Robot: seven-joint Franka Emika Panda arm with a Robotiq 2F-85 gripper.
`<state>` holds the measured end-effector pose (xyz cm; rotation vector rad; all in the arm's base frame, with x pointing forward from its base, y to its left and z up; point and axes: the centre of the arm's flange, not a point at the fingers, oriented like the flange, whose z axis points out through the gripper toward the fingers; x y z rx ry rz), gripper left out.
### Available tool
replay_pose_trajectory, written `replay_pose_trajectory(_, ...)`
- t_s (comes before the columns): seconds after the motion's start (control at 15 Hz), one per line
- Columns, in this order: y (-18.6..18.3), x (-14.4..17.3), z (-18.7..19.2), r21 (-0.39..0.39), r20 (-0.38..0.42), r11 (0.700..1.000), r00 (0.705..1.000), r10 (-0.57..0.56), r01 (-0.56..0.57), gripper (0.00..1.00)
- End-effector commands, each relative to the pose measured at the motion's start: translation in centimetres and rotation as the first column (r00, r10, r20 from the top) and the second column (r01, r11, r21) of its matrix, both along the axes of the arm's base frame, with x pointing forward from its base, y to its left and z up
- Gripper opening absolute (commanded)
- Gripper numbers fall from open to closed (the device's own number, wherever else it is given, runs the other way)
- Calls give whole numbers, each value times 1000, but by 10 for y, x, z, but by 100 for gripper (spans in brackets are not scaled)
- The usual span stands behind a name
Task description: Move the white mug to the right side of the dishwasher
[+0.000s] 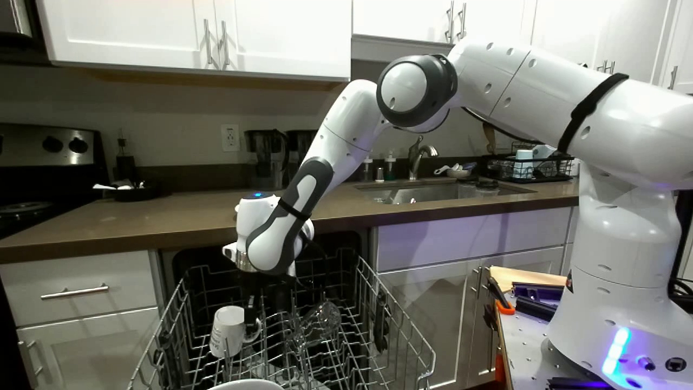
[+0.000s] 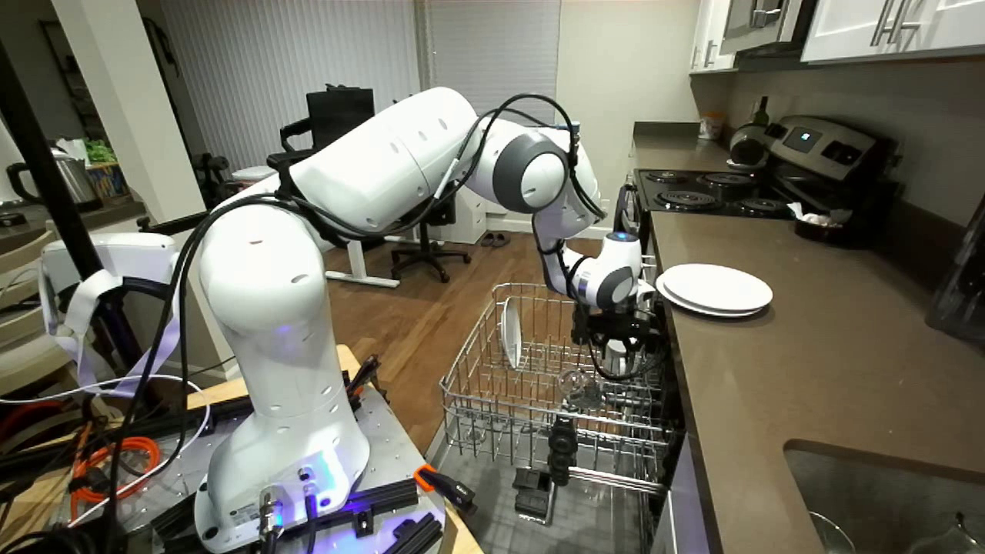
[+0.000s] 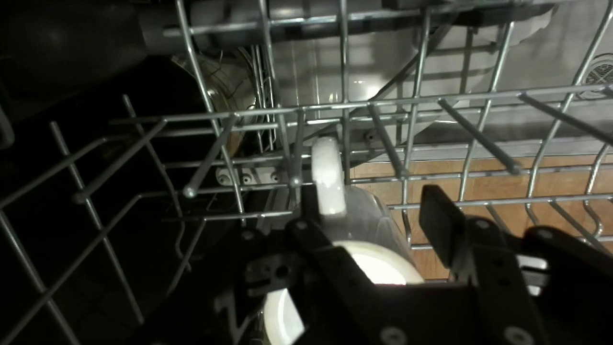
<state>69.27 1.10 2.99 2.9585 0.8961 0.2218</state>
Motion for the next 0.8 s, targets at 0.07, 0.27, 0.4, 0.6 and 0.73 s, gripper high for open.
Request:
replay_pose_trajectory(0.07,-2,5,-8,29,12,998,999,50,-51,40)
replay_pose_trajectory(0.27,-4,6,-8,33,14,998,998,60,-60,24)
replay_pose_trajectory(0.4,-7,5,-5,38,15,997,998,67,-67,11)
replay_pose_trajectory(0.6,-9,4,-2,54,16,995,997,78,-79,0)
replay_pose_trajectory(0.73,-8,3,1,71,16,994,996,83,-84,4)
